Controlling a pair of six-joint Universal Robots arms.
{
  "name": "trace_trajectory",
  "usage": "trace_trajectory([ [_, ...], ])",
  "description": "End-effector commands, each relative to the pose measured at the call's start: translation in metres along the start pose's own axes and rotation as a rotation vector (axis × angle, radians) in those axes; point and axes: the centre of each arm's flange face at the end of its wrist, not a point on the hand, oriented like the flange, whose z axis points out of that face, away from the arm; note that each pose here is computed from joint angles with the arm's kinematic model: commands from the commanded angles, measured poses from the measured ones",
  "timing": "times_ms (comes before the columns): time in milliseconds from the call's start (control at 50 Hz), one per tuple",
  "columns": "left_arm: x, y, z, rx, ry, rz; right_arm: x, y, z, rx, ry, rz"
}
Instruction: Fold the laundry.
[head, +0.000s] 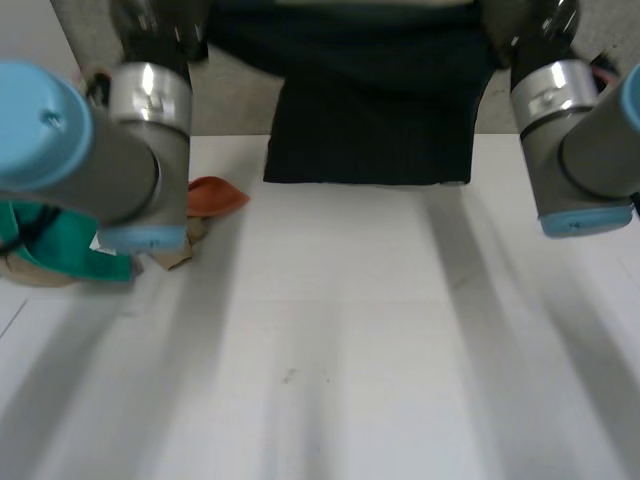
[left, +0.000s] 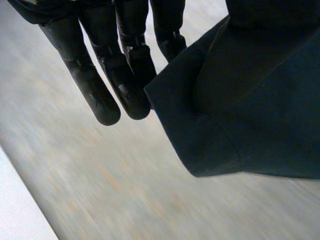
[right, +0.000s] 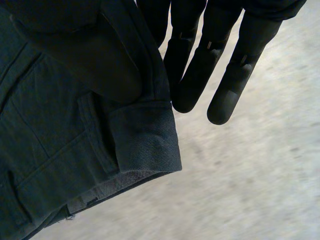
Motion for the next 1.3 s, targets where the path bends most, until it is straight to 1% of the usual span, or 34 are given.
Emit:
trace_trajectory([
  [20, 0.035, 0.054, -0.092, -0.348, 0.192, 0.044, -0.051, 0.057, -0.037, -0.238, -0.228, 0.029],
  [40, 0.039, 0.057, -0.103, -0.377, 0.221, 0.049, -0.063, 0.067, -0.050, -0.304, -0.291, 0.036],
  [60, 0.045, 0.063, -0.125, -0.440, 0.281, 0.063, -0.067, 0.071, -0.057, -0.336, -0.319, 0.037],
  [120, 0.052, 0.067, -0.159, -0.534, 0.370, 0.080, -0.076, 0.081, -0.083, -0.447, -0.411, 0.023],
  [140, 0.053, 0.067, -0.179, -0.593, 0.423, 0.094, -0.078, 0.082, -0.090, -0.470, -0.434, 0.018],
  [180, 0.050, 0.065, -0.195, -0.642, 0.463, 0.104, -0.081, 0.084, -0.105, -0.522, -0.478, 0.007],
  [200, 0.047, 0.063, -0.202, -0.665, 0.479, 0.109, -0.081, 0.083, -0.120, -0.572, -0.523, -0.003],
  [220, 0.041, 0.058, -0.216, -0.711, 0.516, 0.121, -0.080, 0.081, -0.127, -0.594, -0.545, -0.007],
  [260, 0.035, 0.054, -0.226, -0.744, 0.542, 0.132, -0.074, 0.072, -0.145, -0.652, -0.598, -0.017],
  [320, 0.021, 0.041, -0.246, -0.817, 0.600, 0.157, -0.065, 0.058, -0.161, -0.699, -0.644, -0.021],
  [340, 0.017, 0.038, -0.250, -0.836, 0.614, 0.163, -0.058, 0.048, -0.172, -0.729, -0.673, -0.024],
  [360, 0.009, 0.029, -0.258, -0.870, 0.644, 0.171, -0.055, 0.042, -0.178, -0.741, -0.688, -0.024],
  [400, 0.004, 0.021, -0.267, -0.903, 0.680, 0.178, -0.049, 0.033, -0.189, -0.766, -0.715, -0.029],
  [420, 0.000, 0.012, -0.276, -0.931, 0.723, 0.183, -0.045, 0.025, -0.201, -0.791, -0.747, -0.036],
  [500, -0.003, -0.010, -0.296, -0.958, 0.834, 0.199, -0.038, 0.014, -0.229, -0.844, -0.836, -0.084],
  [560, -0.003, -0.020, -0.301, -0.944, 0.867, 0.202, -0.037, 0.011, -0.246, -0.873, -0.885, -0.129],
  [620, -0.003, -0.028, -0.297, -0.904, 0.859, 0.192, -0.038, 0.012, -0.251, -0.880, -0.892, -0.133],
  [700, 0.000, -0.031, -0.277, -0.830, 0.806, 0.173, -0.040, 0.017, -0.252, -0.875, -0.879, -0.131],
  [780, 0.010, -0.032, -0.247, -0.712, 0.713, 0.133, -0.043, 0.020, -0.253, -0.858, -0.862, -0.135],
  [800, 0.015, -0.029, -0.232, -0.672, 0.679, 0.121, -0.044, 0.021, -0.253, -0.859, -0.861, -0.136],
  [880, 0.028, -0.009, -0.196, -0.584, 0.643, 0.106, -0.045, 0.022, -0.254, -0.849, -0.851, -0.136],
  [920, 0.034, 0.000, -0.182, -0.537, 0.659, 0.096, -0.046, 0.023, -0.255, -0.844, -0.847, -0.135],
  [940, 0.042, 0.011, -0.169, -0.486, 0.689, 0.079, -0.046, 0.023, -0.255, -0.844, -0.846, -0.134],
  [1000, 0.054, 0.034, -0.151, -0.438, 0.746, 0.050, -0.047, 0.025, -0.254, -0.843, -0.833, -0.125],
  [1020, 0.061, 0.049, -0.141, -0.416, 0.775, 0.031, -0.048, 0.026, -0.254, -0.845, -0.833, -0.120],
  [1060, 0.066, 0.060, -0.128, -0.388, 0.795, 0.018, -0.050, 0.028, -0.255, -0.853, -0.836, -0.111],
  [1140, 0.084, 0.089, -0.112, -0.375, 0.838, -0.004, -0.053, 0.031, -0.256, -0.861, -0.833, -0.097],
  [1160, 0.092, 0.104, -0.107, -0.384, 0.850, -0.008, -0.054, 0.032, -0.256, -0.861, -0.832, -0.096],
  [1220, 0.100, 0.123, -0.102, -0.402, 0.863, -0.011, -0.056, 0.034, -0.257, -0.863, -0.832, -0.097],
  [1240, 0.102, 0.138, -0.100, -0.419, 0.871, -0.009, -0.056, 0.035, -0.257, -0.866, -0.835, -0.096],
  [1280, 0.102, 0.152, -0.099, -0.433, 0.885, -0.005, -0.059, 0.038, -0.259, -0.875, -0.844, -0.095],
  [1300, 0.107, 0.159, -0.101, -0.425, 0.914, -0.005, -0.059, 0.038, -0.260, -0.877, -0.846, -0.094],
])
